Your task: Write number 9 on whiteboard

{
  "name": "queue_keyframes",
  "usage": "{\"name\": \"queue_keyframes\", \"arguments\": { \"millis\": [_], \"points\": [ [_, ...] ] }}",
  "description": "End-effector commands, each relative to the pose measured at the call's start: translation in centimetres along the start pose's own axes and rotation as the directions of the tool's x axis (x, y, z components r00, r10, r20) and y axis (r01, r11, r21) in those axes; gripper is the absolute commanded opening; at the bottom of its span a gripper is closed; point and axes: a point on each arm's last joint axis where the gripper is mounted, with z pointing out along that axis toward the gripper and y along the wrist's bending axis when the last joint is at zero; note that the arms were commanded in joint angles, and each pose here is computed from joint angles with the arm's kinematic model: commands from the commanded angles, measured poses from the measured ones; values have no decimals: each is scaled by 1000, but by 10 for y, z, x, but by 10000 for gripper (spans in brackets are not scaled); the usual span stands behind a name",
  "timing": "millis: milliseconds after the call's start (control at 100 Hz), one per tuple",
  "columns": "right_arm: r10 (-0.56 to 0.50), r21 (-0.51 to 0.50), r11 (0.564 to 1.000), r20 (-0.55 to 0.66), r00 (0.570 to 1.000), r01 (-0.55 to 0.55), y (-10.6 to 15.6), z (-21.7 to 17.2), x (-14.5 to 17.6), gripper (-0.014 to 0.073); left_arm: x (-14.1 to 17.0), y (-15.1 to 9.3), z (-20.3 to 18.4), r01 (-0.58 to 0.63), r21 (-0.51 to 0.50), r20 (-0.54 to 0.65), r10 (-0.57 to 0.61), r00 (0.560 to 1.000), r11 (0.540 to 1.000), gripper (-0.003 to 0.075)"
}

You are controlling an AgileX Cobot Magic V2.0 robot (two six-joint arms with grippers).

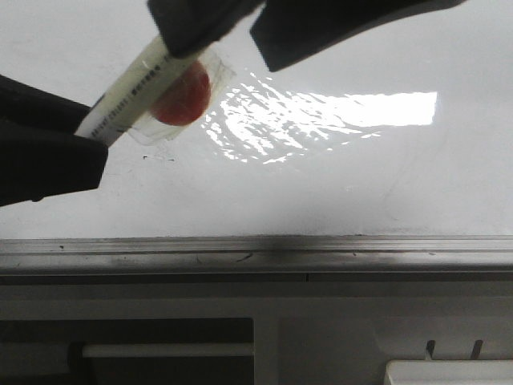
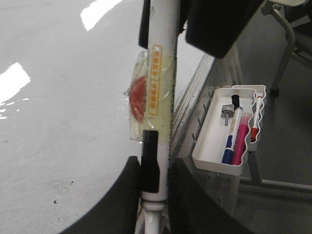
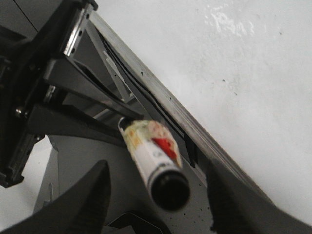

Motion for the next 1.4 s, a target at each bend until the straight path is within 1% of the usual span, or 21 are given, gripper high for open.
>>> {"name": "queue_keyframes", "arguments": {
  "millis": [0, 90, 140, 210, 380, 430, 540, 590, 600, 630, 650, 660, 710, 770, 810, 910, 1000, 1119, 1229, 1339, 1389],
  "points": [
    [-29, -9, 1000, 122, 992, 30, 5, -4, -22, 379, -16, 3, 1, 6, 3, 91, -7, 996, 1000, -20],
    [-26, -7, 1000, 105, 994, 27, 4, 2, -21, 375, -16, 3, 1, 6, 3, 91, -7, 996, 1000, -20],
    [-23, -7, 1000, 99, 995, 24, 4, 6, -21, 345, -16, 3, 1, 6, 3, 91, -7, 996, 1000, -20],
    [-21, -7, 1000, 92, 996, 21, 4, 9, -20, 258, -16, 3, 1, 6, 3, 91, -7, 996, 1000, -20],
    [-19, -7, 1000, 103, 995, 20, 4, 9, -21, -24, -16, 3, 1, 6, 3, 91, -7, 996, 1000, -20],
    [-16, -8, 1000, 103, 995, 17, 4, 9, -21, -77, -16, 3, 1, 6, 3, 92, -7, 996, 1000, -20],
    [-16, -8, 1000, 103, 995, 17, 4, 9, -21, -76, -16, 3, 1, 6, 3, 92, -7, 996, 1000, -15],
    [-16, -8, 1000, 103, 995, 17, 4, 9, -21, -76, -16, 3, 0, 6, 1, 96, -6, 995, 1000, 15],
    [-16, -8, 1000, 103, 995, 17, 4, 9, -21, -76, -16, 3, 0, 6, 1, 96, -6, 995, 1000, 38],
    [-16, -8, 1000, 103, 995, 17, 4, 9, -21, -76, -16, 3, 0, 6, 1, 96, -6, 995, 1000, 67],
    [-16, -8, 1000, 100, 995, 17, 4, 9, -21, -76, -16, 3, 0, 7, 1, 96, -7, 995, 1000, 113],
    [-16, -8, 1000, 98, 995, 17, 4, 9, -21, -76, -16, 3, 0, 7, 1, 96, -7, 995, 1000, 113],
    [-16, -9, 1000, 98, 995, 17, 4, 8, -21, -76, -16, 3, 0, 9, 0, 96, -9, 995, 1000, 216],
    [-16, -9, 1000, 103, 995, 17, 4, 6, -21, -76, -17, 4, -1, 16, -4, 101, -15, 995, 1000, 309],
    [-19, -9, 1000, 111, 994, 20, 5, 4, -22, -75, -18, 4, -2, 27, -12, 108, -26, 994, 1000, 334],
    [-11, 15, 1000, 141, 990, 9, -2, -5, -25, -65, -22, 9, -12, 79, -63, 126, -71, 990, 995, 326],
    [30, 47, 998, 190, 981, -40, -11, -18, -30, -58, -23, 14, -24, 142, -130, 122, -126, 984, 981, 301],
    [64, 92, 992, 230, 971, -87, -24, -31, -35, -58, -26, 19, -43, 142, -210, 147, -113, 983, 967, 275],
    [102, 123, 983, 244, 964, -135, -33, -37, -42, -58, -30, 23, -53, 168, -254, 197, -119, 973, 953, 274],
    [110, 152, 976, 269, 957, -155, -41, -42, -47, -57, -30, 27, -56, 270, -279, 230, -209, 950, 922, 274],
    [139, 161, 969, 277, 951, -189, -45, -43, -50, -57, -29, 29, -56, 300, -286, 241, -235, 942, 910, 274]
  ]
}}
